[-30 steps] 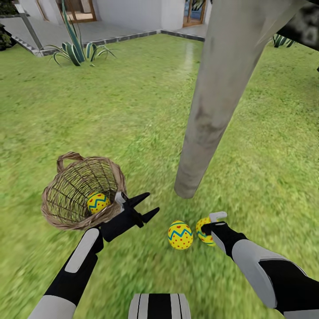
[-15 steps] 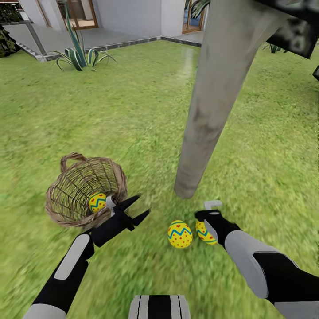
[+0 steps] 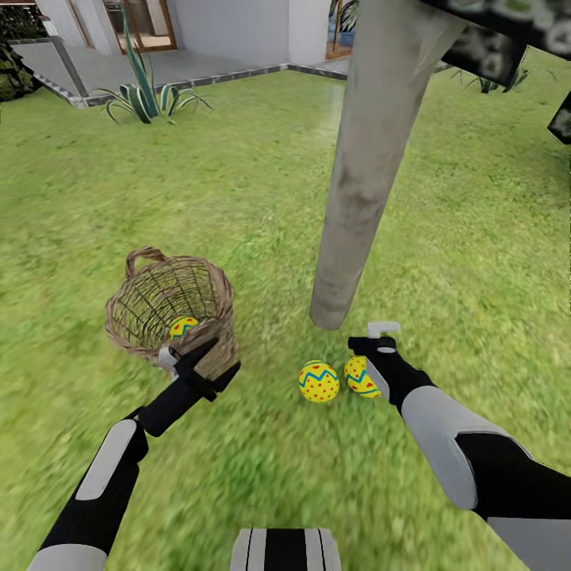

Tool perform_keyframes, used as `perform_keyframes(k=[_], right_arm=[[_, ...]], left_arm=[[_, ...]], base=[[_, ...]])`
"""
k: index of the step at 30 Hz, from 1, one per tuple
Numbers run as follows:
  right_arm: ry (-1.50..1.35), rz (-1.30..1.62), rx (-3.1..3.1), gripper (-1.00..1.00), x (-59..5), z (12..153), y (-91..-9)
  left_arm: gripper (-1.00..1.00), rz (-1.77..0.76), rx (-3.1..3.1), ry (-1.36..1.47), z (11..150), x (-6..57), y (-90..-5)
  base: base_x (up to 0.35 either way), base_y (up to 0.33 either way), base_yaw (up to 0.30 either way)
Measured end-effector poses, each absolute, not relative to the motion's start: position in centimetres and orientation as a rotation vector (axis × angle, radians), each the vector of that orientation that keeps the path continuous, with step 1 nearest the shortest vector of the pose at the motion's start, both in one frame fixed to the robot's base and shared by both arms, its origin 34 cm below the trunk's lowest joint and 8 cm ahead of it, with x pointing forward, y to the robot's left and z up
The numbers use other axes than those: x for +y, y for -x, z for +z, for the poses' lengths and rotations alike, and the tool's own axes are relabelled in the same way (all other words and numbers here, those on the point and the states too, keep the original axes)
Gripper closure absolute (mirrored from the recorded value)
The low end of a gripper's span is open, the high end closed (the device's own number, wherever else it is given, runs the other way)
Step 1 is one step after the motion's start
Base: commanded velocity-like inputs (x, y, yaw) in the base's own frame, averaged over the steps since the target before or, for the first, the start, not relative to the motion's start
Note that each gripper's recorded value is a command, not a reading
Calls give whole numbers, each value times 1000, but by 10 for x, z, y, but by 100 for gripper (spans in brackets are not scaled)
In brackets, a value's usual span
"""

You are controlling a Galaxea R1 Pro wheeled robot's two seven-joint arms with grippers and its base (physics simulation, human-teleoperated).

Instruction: Take the three Easter eggs out of the wicker basket on the lawn in the garden, then place them on the lawn next to a single tree (choose any tree) so that all three eggs are next to the same tree and none are left in the basket.

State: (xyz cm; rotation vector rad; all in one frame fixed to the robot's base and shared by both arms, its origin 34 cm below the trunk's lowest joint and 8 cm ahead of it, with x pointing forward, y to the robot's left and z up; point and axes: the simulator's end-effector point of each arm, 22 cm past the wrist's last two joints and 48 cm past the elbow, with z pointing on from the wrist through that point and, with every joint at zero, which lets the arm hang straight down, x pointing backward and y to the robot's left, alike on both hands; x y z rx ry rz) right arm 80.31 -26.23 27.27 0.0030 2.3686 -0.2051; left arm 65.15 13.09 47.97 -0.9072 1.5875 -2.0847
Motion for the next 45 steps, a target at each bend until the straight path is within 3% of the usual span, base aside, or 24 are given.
perform_keyframes(k=[10,25,45], right_arm=[[-6,-204,2370,-100,-263,272,-803],[-4,-187,2343,-100,-253,299,-804],[-36,-181,2449,-100,-255,311,-774]], left_arm=[[-100,-2085,1587,904,481,131,-651],[-100,-2100,1473,878,516,174,-655],[-100,-2108,1424,791,563,180,-654]], base=[[-326,0,0],[-30,6,0],[-258,159,59]])
